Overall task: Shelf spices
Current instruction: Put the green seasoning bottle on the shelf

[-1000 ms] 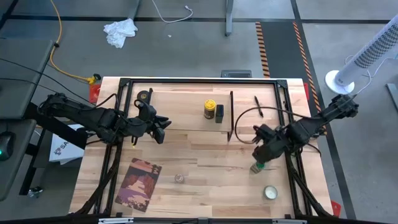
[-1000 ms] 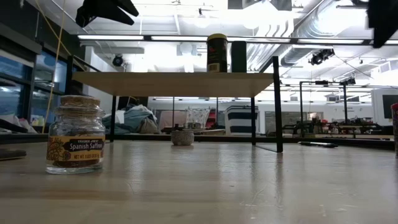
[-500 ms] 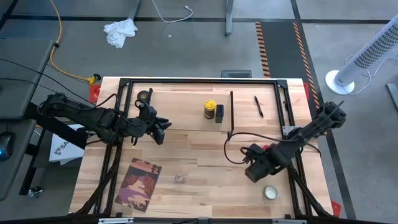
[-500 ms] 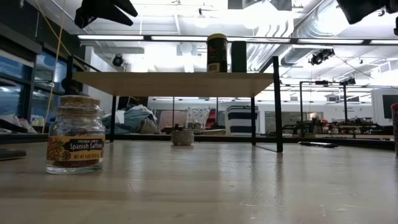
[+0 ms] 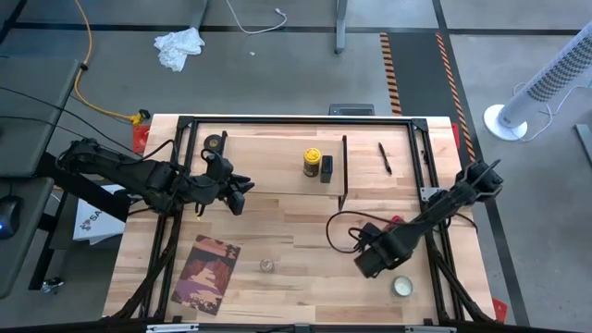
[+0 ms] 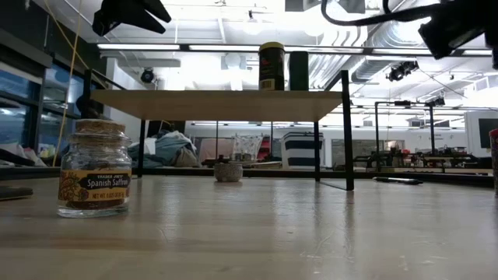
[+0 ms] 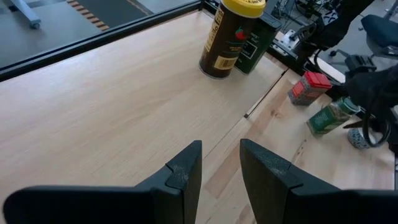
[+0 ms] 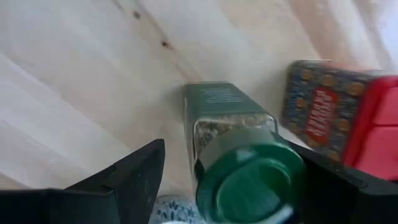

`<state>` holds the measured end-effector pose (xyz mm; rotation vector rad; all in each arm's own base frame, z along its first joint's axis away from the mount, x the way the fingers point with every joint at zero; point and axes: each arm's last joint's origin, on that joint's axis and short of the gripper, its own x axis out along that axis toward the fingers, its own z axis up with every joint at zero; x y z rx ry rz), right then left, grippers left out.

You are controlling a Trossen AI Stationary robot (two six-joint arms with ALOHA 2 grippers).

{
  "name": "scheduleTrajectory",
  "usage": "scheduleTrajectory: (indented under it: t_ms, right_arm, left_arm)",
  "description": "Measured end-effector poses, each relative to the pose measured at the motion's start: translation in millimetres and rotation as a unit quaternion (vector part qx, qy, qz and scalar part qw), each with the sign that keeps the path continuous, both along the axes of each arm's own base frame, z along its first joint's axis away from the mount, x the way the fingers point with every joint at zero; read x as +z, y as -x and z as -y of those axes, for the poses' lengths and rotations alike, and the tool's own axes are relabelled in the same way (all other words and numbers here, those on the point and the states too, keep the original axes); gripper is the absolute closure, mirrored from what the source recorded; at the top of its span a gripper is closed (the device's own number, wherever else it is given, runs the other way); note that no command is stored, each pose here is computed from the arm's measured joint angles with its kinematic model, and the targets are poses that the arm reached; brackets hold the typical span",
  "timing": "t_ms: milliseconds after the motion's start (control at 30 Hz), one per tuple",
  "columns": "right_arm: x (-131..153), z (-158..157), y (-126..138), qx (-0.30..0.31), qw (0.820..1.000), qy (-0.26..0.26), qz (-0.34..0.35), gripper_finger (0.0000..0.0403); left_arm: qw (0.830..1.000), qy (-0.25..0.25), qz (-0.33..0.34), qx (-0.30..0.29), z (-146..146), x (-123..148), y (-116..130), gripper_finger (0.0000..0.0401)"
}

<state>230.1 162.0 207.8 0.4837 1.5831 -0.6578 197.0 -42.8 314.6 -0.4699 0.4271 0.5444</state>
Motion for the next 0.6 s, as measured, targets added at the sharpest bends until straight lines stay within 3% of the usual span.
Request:
scheduleTrajectory:
  t_ms: [133, 267, 333, 500, 600]
  right_arm:
    - [-3.6, -1.2, -2.3, -0.007, 1.0, 0.001, 0.0, 0.0125]
    - [-0.3, 0.6, -2.3, -0.014, 1.0, 0.004, 0.006, 0.0207]
    - [9.8, -0.7, -4.5, -0.005, 1.0, -0.006, 0.019, 0.0218]
    - [72.6, -0.6, -20.7, 0.07, 0.991, 0.0, 0.111, 0.0218]
    - [122.2, 9.6, -37.7, 0.118, 0.97, 0.043, 0.21, 0.0218]
  left_arm:
    - [1.0, 0.0, 0.0, 0.0, 0.0, 0.1, 0.0, 0.0295]
    - [1.0, 0.004, 0.01, 0.0, 0.1, 1.9, -0.3, 0.0295]
    - [1.0, 0.009, 0.03, 0.0, -0.1, 6.0, 0.4, 0.0295]
    - [0.997, -0.005, 0.079, 0.011, -3.8, 20.1, 8.6, 0.0295]
    - [0.995, -0.025, 0.093, 0.02, -7.2, 26.9, 16.7, 0.0295]
